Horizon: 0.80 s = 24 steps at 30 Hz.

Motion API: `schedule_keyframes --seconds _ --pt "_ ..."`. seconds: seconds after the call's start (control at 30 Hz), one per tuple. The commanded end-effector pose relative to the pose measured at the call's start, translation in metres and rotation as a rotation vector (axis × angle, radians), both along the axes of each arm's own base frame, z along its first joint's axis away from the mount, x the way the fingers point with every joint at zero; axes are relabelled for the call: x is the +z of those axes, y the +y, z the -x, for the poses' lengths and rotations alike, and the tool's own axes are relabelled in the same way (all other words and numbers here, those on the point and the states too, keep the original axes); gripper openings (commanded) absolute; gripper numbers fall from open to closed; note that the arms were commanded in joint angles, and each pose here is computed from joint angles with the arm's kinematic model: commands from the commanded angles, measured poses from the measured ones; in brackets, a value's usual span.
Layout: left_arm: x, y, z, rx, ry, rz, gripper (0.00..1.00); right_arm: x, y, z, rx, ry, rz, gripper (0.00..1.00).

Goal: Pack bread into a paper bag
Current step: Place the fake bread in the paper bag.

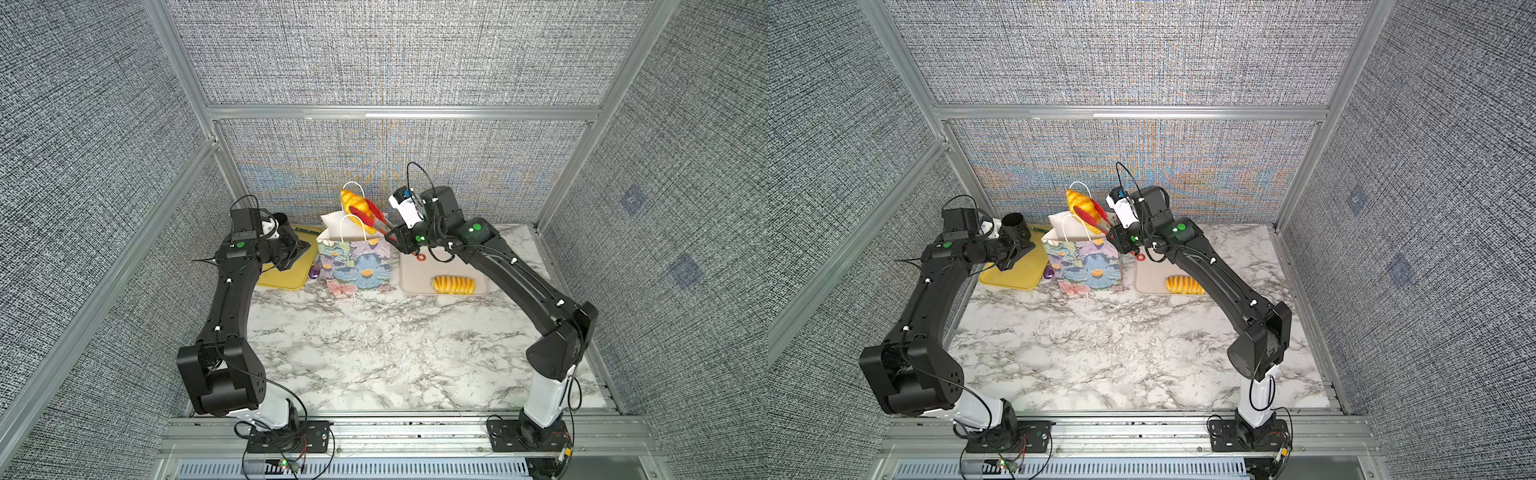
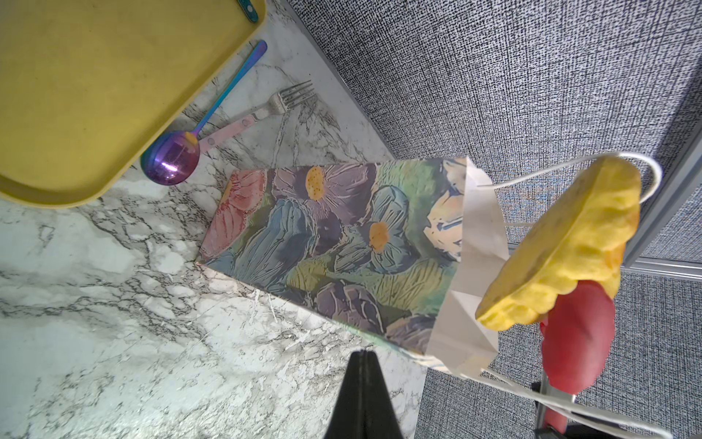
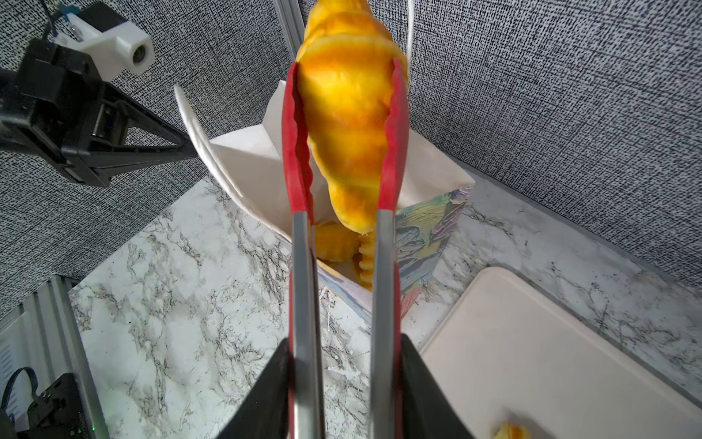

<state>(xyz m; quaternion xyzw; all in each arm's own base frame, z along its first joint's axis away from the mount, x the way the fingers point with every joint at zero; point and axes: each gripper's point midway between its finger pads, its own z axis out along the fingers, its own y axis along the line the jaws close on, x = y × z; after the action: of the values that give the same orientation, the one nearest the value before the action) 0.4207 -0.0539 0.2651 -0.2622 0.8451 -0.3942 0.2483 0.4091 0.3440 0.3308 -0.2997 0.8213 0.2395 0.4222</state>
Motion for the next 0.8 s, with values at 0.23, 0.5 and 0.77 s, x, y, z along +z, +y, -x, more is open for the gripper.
schedule_keyframes --seconds 0.23,0.5,0.77 --pt "-0.001 0.001 -0.001 -0.001 -0.006 -0.011 0.02 0.018 0.000 0.000 -0.003 -0.050 -0.026 0.47" --pt "0.002 0.001 -0.001 -0.003 -0.010 -0.008 0.02 0.024 -0.004 0.002 -0.009 -0.062 -0.030 0.49" --pt "0.003 0.001 0.000 -0.004 -0.014 -0.008 0.02 0.025 -0.005 0.004 -0.005 -0.062 -0.029 0.51"
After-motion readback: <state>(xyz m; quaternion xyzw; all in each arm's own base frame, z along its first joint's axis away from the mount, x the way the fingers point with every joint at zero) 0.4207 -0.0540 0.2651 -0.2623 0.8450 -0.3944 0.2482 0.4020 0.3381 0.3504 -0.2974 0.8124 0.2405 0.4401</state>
